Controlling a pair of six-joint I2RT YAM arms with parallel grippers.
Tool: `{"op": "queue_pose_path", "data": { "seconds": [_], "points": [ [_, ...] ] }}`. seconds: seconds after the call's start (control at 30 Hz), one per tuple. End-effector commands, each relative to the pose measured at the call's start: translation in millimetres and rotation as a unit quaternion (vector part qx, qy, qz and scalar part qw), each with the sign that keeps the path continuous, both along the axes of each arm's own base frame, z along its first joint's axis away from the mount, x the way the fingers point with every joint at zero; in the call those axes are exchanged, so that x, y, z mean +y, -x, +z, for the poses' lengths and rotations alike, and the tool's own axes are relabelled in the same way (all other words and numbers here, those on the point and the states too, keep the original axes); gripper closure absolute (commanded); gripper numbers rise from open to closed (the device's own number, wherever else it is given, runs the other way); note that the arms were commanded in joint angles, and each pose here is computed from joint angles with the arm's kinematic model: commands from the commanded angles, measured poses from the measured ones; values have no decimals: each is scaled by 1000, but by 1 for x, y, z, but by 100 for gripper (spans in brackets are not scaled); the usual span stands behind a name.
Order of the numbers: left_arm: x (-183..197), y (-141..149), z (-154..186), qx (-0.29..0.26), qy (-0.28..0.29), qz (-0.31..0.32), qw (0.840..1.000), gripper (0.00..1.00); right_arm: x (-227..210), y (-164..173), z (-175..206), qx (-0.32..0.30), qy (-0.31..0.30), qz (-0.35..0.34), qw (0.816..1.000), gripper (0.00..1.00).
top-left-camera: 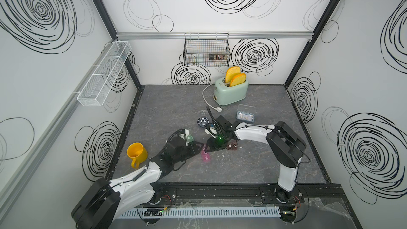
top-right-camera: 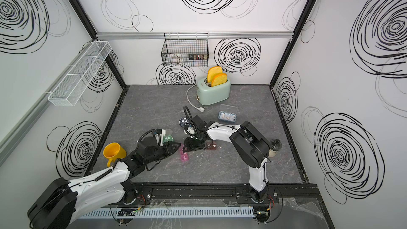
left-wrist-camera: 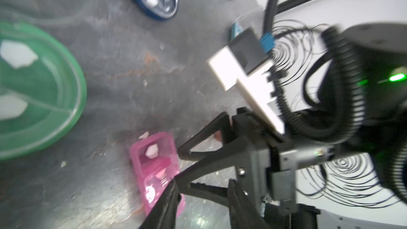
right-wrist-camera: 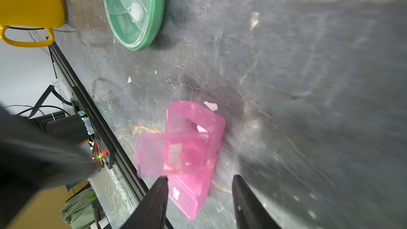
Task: Close pillboxes
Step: Close the lid on the pillbox.
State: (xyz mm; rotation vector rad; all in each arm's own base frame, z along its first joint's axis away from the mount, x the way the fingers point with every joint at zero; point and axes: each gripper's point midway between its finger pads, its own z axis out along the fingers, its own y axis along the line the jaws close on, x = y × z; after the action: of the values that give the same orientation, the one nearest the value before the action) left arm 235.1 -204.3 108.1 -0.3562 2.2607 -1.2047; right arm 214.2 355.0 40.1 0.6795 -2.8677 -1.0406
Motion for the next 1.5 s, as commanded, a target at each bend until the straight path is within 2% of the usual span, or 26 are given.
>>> {"op": "queue_pose_path", "data": {
  "seconds": [0.0, 0.1, 0.3, 0.43, 0.73, 1.03, 1.27, 1.47],
  "points": [
    [10, 3, -7, 16, -3, -10, 1000, 51, -13, -12, 9, -11, 0, -10, 1000, 49],
    [12, -3, -8, 16, 14, -11, 1000, 41, -5, -19, 20, -11, -35, -8, 999, 50],
    [9, -8, -18, 19, 15, -19, 1000, 35, 4, -29, 11, -1, -39, -7, 999, 54],
    [7, -5, -29, 26, 8, -23, 999, 28, 13, -28, 8, 7, -50, -3, 999, 53],
    [-5, 7, -40, 41, 26, -31, 998, 28, 21, -20, -4, 19, -48, 5, 999, 52],
    [-5, 12, -53, 59, 18, -21, 998, 38, 20, -14, -12, 25, -41, 4, 999, 53],
    [0, 12, -55, 61, 6, -13, 998, 35, 23, -13, -9, 24, -48, 7, 999, 53],
    [2, 13, -60, 67, 1, -10, 998, 37, 25, -10, -11, 26, -47, 13, 998, 53]
  ]
}}
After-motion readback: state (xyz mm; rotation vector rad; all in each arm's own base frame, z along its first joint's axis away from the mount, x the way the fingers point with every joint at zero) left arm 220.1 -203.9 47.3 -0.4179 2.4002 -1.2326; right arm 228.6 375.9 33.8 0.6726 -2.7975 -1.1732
